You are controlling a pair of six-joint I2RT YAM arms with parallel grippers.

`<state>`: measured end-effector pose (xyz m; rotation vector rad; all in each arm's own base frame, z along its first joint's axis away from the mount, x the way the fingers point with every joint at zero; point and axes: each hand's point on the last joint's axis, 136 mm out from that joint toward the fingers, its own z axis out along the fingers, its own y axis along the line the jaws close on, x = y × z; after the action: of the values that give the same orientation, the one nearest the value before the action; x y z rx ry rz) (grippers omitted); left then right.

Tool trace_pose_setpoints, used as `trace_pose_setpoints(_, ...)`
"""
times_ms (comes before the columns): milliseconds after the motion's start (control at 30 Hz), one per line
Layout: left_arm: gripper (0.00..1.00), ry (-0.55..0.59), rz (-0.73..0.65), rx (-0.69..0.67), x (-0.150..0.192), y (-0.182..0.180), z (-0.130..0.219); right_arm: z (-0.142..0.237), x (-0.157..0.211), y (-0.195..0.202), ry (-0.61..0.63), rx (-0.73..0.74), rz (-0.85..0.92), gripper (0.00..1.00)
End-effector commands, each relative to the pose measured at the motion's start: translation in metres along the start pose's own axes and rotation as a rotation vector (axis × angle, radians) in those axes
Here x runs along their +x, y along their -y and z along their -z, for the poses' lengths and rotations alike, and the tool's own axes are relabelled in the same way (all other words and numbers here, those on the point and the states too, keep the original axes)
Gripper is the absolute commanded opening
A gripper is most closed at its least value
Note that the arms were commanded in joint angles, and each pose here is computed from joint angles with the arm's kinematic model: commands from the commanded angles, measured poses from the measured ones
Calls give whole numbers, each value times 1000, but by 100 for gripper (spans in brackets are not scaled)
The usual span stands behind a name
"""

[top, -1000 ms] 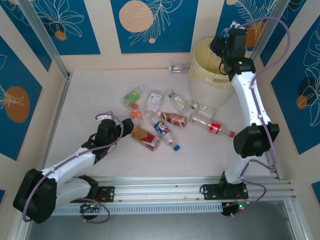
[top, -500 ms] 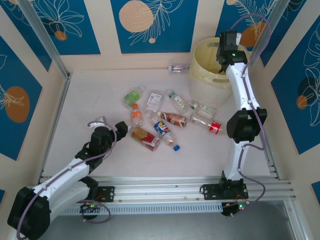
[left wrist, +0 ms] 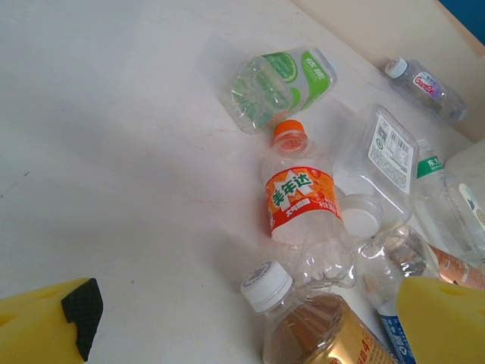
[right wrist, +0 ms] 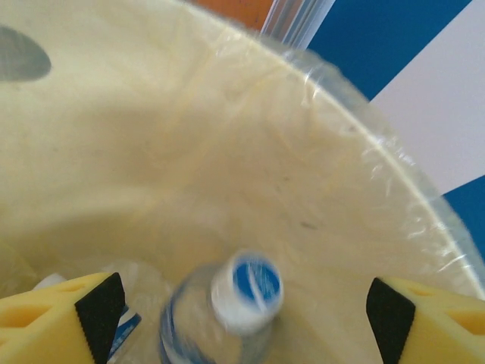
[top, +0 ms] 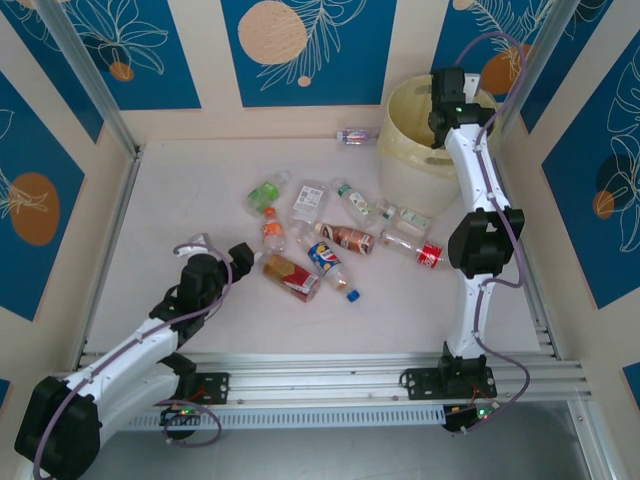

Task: Put the plastic bottles in the bin

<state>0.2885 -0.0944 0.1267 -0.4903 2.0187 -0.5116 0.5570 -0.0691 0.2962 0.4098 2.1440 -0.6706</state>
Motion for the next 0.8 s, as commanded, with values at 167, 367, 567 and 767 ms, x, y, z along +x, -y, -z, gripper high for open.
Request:
trace_pose_setpoints(167, 100, -13, 16, -44, 3, -12, -3, 38, -28, 7, 83, -11, -54, 95)
trace_pose_setpoints(367, 100, -38, 15, -52, 7, -11, -7, 70, -41, 7, 138, -75, -119, 100)
trace_pose_setpoints(567, 100, -64, 19, -61, 10, -12, -12, 115, -49, 5, 205, -179, -165, 100)
trace_pose_setpoints(767, 100, -94, 18, -55, 14, -8, -17, 177, -49, -3, 317, -317, -212, 100)
